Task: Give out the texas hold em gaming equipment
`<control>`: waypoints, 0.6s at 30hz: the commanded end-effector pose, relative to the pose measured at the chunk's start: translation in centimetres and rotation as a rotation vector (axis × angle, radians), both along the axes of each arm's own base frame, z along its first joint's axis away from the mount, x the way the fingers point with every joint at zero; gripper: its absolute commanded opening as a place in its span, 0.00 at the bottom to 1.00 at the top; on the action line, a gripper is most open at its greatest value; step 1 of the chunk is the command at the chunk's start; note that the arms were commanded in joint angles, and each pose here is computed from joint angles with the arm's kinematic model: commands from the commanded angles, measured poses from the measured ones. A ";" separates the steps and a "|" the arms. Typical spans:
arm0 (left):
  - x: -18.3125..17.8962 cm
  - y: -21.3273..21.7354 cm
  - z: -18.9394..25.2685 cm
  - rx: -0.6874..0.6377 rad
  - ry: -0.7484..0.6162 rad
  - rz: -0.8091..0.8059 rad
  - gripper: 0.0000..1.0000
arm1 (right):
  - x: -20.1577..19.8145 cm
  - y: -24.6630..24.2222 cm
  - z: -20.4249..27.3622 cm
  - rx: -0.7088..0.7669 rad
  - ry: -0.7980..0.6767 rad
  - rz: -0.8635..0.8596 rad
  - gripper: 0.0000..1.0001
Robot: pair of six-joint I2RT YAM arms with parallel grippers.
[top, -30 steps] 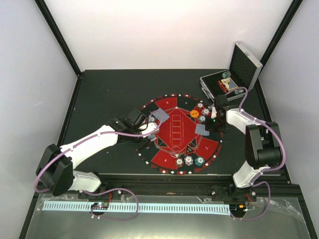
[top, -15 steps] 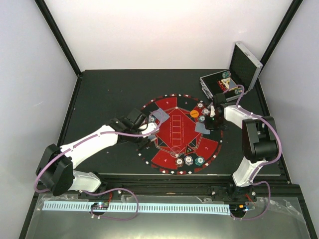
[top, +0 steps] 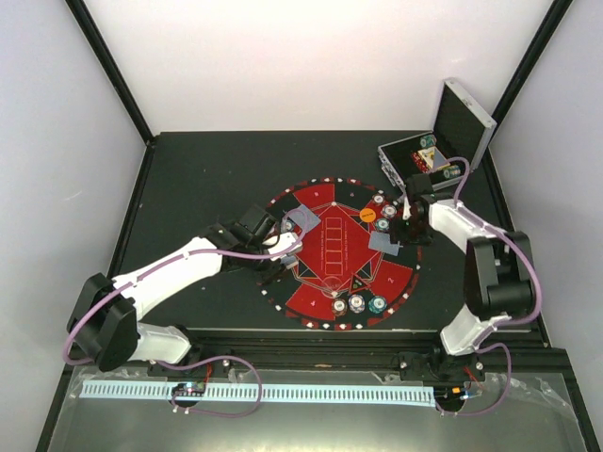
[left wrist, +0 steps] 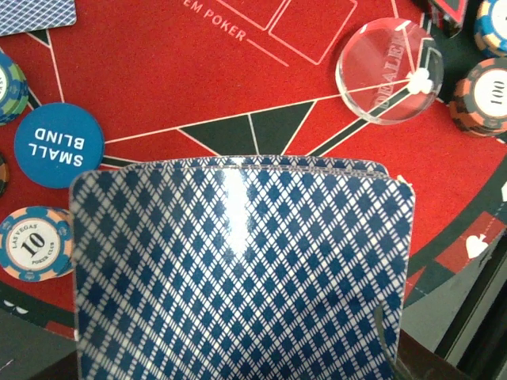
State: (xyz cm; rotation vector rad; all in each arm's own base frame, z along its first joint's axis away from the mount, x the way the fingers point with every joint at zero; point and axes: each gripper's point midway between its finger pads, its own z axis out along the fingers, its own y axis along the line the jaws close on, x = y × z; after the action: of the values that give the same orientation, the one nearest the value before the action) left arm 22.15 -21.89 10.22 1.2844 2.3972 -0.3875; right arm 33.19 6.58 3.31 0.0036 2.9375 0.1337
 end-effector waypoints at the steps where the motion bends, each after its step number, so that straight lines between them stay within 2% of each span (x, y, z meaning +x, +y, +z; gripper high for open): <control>1: -0.7 -1.8 1.9 -0.086 -0.021 -0.060 0.34 | 0.4 -0.1 5.9 0.010 -0.141 -0.002 0.63; 4: -1.5 -2.7 2.3 -0.115 -0.004 -0.097 0.34 | -0.9 2.7 8.5 0.154 -0.189 0.055 0.66; 7: -2.4 -3.5 2.6 -0.138 0.007 -0.134 0.35 | -3.2 7.9 10.4 0.404 -0.207 0.167 0.66; 11: -3.4 -4.2 2.7 -0.151 0.021 -0.172 0.34 | -7.2 14.7 11.8 0.744 -0.162 0.270 0.67; 15: -4.0 -4.7 2.6 -0.155 0.030 -0.196 0.35 | -11.2 20.0 11.9 0.905 -0.086 0.412 0.68; 18: -4.4 -4.9 2.6 -0.152 0.034 -0.209 0.35 | -12.6 22.0 11.6 0.973 -0.041 0.460 0.67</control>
State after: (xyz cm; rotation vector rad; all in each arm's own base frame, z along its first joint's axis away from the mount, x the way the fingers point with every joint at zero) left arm 18.08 -25.60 11.15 1.4509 2.2963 -0.5893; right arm 21.91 24.62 11.94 -0.4074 2.6150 1.2426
